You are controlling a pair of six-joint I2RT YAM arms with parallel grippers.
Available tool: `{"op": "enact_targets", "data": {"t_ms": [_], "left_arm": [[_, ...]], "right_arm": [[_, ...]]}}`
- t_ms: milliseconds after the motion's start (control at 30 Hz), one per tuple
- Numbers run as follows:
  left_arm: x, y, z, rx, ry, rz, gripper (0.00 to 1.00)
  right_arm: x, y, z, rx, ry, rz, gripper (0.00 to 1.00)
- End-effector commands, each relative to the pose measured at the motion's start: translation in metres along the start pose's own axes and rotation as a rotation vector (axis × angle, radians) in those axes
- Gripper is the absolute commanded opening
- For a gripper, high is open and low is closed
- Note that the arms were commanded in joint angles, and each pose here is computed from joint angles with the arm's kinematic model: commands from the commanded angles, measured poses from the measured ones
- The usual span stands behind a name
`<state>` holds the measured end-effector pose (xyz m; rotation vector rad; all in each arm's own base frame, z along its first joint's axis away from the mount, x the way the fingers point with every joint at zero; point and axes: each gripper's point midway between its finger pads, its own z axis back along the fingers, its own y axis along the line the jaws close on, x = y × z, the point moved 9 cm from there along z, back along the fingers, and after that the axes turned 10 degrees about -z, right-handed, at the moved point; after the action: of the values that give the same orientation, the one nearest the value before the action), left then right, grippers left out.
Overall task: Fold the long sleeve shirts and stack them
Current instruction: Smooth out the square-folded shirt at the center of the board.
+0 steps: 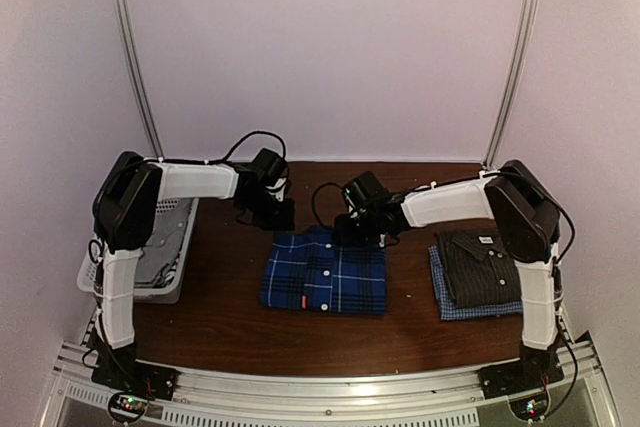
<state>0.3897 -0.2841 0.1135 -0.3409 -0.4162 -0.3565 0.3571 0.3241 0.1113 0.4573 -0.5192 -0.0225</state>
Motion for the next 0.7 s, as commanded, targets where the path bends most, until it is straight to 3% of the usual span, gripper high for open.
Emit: {"op": "enact_targets", "data": {"t_ms": [0, 300, 667], "left_arm": [[0.019, 0.001, 0.049, 0.042, -0.073, -0.026, 0.23], [-0.024, -0.014, 0.073, -0.006, -0.083, -0.017, 0.25], [-0.028, -0.010, 0.042, -0.004, -0.055, -0.029, 0.24]], "right_arm": [[0.017, 0.006, 0.038, -0.007, -0.039, 0.017, 0.50], [0.009, 0.005, 0.088, 0.046, -0.115, -0.003, 0.50], [-0.014, -0.014, 0.073, 0.036, -0.071, -0.059, 0.40]]}}
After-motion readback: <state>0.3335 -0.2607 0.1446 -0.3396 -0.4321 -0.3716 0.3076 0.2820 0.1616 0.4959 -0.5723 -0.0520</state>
